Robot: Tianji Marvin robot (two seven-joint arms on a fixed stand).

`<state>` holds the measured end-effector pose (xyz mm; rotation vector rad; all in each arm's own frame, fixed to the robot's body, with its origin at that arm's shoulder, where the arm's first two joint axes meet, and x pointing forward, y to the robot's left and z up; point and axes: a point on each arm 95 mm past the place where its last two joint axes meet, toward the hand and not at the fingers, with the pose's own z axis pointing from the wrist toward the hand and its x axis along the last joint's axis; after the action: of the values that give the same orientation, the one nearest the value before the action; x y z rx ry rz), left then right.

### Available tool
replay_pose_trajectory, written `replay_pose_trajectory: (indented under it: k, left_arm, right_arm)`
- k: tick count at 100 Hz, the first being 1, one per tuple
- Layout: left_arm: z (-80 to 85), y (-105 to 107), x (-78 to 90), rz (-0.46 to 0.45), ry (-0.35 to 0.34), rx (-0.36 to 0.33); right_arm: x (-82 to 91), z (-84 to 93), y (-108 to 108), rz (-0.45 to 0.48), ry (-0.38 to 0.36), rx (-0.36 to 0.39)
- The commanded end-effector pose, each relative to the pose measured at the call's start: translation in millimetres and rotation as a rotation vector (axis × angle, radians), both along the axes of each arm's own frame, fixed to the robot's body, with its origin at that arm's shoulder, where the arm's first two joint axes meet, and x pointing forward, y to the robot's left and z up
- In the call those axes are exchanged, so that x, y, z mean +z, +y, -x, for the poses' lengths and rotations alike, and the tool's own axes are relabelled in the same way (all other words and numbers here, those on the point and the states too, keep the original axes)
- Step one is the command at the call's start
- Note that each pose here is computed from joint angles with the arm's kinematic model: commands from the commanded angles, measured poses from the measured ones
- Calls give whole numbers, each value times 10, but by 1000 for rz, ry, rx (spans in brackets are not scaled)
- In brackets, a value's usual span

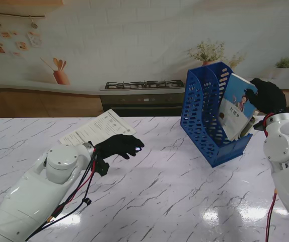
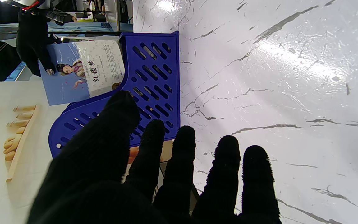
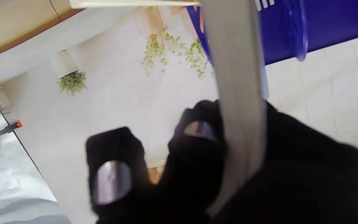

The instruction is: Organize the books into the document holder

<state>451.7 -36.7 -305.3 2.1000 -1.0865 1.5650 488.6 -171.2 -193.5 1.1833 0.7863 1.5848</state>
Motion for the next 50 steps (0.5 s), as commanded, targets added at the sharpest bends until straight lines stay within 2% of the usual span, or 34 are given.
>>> replay_pose_trajectory:
  k: [1,13,31,50]
  left_arm:
    - [2,-36,16,8,-15,-18]
    - [3,-34,32,1,-20,-16]
    - [5,-30,23,0,-19,-13]
    - [3,-15,-4,4,-11,-11]
  right_arm:
    - [-162,-34,54,-12,22,13]
    - [-103,-105,95,-33,-21,17]
    - [-4,-173,144,-10,-54,44]
    - [-91,-206,123,41,-50,73]
